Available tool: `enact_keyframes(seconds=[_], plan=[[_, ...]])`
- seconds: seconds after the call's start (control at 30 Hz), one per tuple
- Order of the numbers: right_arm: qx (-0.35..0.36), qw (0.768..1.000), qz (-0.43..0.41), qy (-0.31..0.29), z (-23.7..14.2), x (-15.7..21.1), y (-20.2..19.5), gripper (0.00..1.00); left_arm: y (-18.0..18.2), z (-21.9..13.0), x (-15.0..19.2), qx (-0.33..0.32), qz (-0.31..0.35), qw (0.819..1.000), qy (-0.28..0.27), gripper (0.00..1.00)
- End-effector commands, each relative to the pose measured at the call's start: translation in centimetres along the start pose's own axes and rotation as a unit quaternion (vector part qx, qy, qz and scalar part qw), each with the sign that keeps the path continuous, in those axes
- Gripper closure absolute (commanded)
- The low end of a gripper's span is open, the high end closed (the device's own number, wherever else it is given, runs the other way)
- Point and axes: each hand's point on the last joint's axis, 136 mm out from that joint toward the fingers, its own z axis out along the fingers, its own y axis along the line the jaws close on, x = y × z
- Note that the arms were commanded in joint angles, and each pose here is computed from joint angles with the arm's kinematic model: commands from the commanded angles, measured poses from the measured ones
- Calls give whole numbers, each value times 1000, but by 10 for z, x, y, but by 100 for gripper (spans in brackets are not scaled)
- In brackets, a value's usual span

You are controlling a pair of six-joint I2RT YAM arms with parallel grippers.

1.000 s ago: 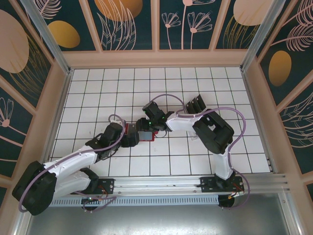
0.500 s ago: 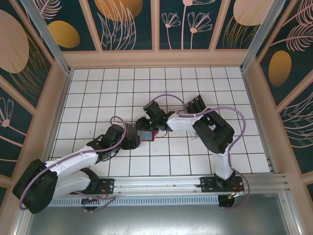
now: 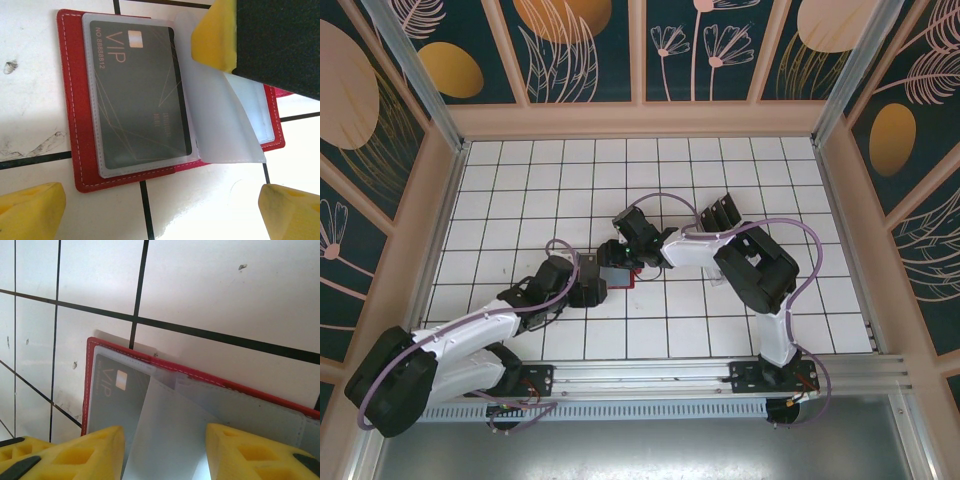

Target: Put the credit cards into the card holder

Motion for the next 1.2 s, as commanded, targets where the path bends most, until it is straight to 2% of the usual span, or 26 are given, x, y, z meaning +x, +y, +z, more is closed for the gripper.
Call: enact_keyframes(seconds=[0.0, 0.3, 0.7, 1.17], plan=[[-6, 1000, 8, 2, 7, -2, 0, 53, -2, 3, 4, 8, 0, 1000, 3, 1], [-7, 1000, 8, 3, 7, -2, 1, 54, -1, 9, -1, 0, -6, 1000, -4, 1], [-13, 1000, 5, 1, 4, -5, 5, 54, 17, 11, -18, -59, -41, 996, -49, 1], [-45, 997, 21, -62, -48, -16, 22, 47, 22, 8, -20, -68, -53, 994, -61, 2]])
